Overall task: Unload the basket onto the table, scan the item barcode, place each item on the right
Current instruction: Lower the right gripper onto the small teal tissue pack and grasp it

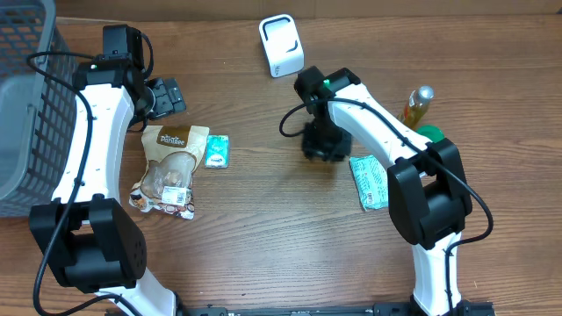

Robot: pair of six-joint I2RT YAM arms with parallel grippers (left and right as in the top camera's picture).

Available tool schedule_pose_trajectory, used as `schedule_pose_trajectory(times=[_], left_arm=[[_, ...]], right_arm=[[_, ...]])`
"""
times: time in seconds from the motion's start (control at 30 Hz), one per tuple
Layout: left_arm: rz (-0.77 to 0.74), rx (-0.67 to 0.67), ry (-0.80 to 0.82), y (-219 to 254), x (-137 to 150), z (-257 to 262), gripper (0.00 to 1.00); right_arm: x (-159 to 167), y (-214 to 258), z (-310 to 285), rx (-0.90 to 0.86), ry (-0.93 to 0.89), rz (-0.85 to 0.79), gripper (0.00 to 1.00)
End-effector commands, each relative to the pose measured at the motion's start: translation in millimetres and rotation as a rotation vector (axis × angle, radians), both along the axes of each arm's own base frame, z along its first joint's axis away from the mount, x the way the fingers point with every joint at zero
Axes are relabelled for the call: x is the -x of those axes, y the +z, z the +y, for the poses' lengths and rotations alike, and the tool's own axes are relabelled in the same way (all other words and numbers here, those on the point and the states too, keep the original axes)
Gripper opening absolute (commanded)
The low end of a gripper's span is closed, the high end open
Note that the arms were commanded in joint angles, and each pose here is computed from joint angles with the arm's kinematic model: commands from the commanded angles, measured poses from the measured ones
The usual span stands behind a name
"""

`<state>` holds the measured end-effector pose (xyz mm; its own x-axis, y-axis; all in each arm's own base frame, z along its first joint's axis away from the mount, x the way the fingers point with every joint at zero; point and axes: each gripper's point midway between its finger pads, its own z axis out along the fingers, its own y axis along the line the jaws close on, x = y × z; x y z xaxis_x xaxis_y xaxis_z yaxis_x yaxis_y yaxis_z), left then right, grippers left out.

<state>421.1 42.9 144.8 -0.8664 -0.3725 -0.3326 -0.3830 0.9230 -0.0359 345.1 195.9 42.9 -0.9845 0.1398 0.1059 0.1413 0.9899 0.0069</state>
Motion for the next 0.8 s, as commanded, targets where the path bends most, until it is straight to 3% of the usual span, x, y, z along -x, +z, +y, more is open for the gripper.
schedule_pose_trajectory(times=[0.0,0.2,0.37,0.77], left_arm=[[-0.017,-0.013,-0.002,6.7,-1.6,-0.2,1.0],[-0.017,-0.013,-0.002,6.7,-1.6,-0.2,1.0],[-0.017,-0.013,-0.002,6.7,-1.6,-0.2,1.0],[-0.017,-0.013,-0.002,6.7,-1.6,-0.2,1.0]], right_arm=[[-6.0,7.1,53.0,-0.253,0.056,-0.021,0.4],[-21.1,5.7,106.0,-0.392,0.146,-0.159,0.48],[-22.8,13.5,149.0,-0.459,0.233,-0.263,0.49],[-47.9,23.9,185.2,-0.355,0.165,-0.544,0.48]])
